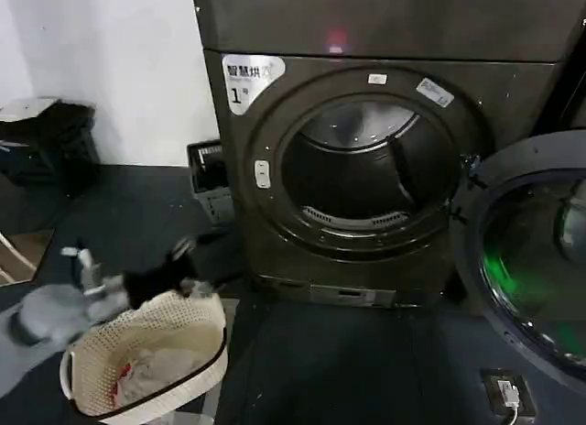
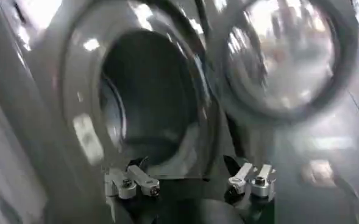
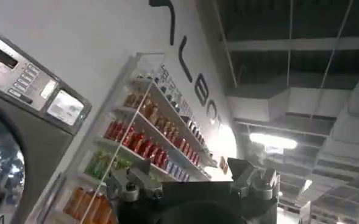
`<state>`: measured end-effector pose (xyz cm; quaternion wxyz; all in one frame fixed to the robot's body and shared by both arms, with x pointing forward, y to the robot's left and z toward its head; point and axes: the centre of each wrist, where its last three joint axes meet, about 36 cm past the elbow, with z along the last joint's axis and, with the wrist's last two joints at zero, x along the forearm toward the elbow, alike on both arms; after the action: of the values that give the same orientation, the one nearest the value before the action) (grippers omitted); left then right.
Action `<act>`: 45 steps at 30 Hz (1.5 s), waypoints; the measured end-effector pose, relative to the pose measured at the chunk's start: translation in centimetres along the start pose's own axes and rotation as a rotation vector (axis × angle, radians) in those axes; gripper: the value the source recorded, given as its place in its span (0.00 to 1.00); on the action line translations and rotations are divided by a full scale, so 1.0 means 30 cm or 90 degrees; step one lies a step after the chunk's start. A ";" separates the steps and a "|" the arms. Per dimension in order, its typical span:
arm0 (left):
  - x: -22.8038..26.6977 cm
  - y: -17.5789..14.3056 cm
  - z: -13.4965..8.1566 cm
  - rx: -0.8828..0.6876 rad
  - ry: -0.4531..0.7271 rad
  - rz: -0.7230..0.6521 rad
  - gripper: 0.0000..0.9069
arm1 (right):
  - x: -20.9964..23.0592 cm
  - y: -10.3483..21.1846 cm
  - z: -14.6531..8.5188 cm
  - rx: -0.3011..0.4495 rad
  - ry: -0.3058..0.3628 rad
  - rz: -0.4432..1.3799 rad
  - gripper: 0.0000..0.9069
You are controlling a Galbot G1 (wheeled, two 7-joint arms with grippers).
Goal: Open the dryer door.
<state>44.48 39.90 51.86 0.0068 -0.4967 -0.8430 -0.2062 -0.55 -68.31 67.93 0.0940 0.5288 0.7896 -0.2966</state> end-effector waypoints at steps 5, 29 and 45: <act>0.173 0.029 0.023 -0.050 0.114 0.026 1.00 | -0.008 0.024 0.017 -0.003 0.001 -0.007 1.00; 0.512 0.264 -0.170 -0.292 0.449 0.235 1.00 | -0.009 0.004 0.063 0.004 0.008 0.007 1.00; 0.537 0.308 -0.167 -0.323 0.477 0.247 1.00 | -0.011 0.014 0.059 0.005 0.007 0.002 1.00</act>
<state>43.13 55.46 63.07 0.2265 -0.5224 -0.5976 -0.5645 -0.32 -69.46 66.50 0.0881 0.5323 0.7879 -0.2967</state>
